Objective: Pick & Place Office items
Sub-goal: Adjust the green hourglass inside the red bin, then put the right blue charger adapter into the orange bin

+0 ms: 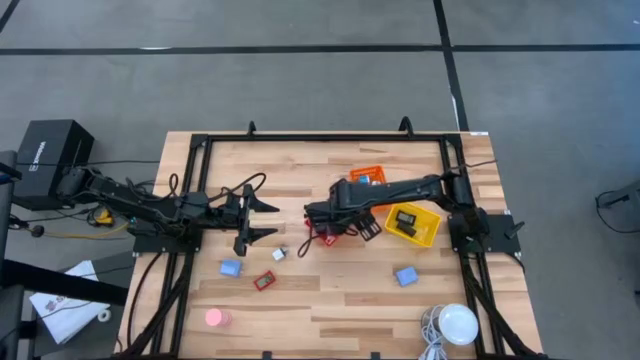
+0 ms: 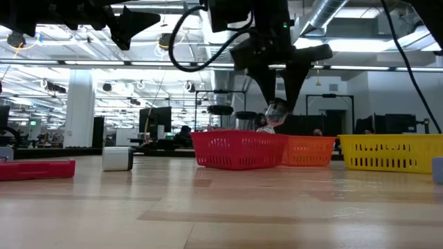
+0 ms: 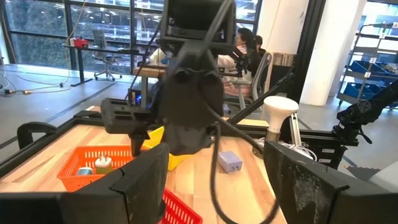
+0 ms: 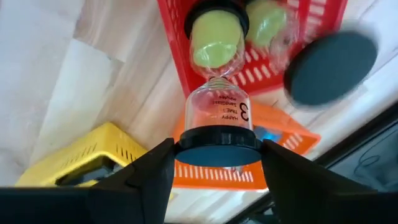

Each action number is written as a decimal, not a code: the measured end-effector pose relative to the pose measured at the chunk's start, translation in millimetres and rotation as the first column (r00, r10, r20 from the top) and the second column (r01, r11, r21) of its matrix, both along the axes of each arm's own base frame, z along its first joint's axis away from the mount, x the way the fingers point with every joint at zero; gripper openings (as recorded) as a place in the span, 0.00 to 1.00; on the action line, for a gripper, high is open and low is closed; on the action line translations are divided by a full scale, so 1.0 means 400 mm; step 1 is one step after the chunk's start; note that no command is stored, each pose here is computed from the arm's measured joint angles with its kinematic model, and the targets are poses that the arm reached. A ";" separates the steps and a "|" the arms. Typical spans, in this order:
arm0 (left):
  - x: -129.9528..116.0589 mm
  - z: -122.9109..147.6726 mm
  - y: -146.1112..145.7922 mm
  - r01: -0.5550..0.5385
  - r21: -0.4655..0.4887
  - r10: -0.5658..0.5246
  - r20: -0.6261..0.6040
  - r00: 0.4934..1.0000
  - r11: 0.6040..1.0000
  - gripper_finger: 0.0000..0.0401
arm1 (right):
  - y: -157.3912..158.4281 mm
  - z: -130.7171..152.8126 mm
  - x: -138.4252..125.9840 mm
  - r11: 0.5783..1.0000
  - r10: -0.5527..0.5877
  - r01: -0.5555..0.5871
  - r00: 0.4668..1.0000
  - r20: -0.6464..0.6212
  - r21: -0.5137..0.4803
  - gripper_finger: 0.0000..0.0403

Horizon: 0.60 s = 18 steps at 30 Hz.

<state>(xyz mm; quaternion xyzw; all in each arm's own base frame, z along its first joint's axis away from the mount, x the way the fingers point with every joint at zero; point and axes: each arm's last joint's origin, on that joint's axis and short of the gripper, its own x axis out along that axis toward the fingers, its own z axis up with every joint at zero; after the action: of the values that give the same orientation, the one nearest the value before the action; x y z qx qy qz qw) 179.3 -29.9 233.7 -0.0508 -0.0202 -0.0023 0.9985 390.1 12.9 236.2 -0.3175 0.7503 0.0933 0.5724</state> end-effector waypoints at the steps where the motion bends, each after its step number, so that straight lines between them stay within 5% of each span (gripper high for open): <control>1: 0.000 0.000 0.000 0.000 0.000 0.000 0.000 1.000 1.000 0.65 | 0.003 0.000 0.001 1.000 0.011 -0.011 1.000 0.003 0.002 0.56; 18: 0.000 0.000 0.000 0.000 0.000 0.000 -0.001 1.000 1.000 0.65 | -0.005 -0.002 0.017 0.999 0.038 -0.039 0.998 0.055 0.008 0.57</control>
<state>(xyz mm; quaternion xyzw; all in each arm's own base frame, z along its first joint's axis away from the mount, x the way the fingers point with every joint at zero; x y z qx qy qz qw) 179.3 -30.0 233.5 -0.0507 -0.0198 -0.0025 0.9985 397.0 11.0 235.2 -0.3316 0.7277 0.0991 0.5922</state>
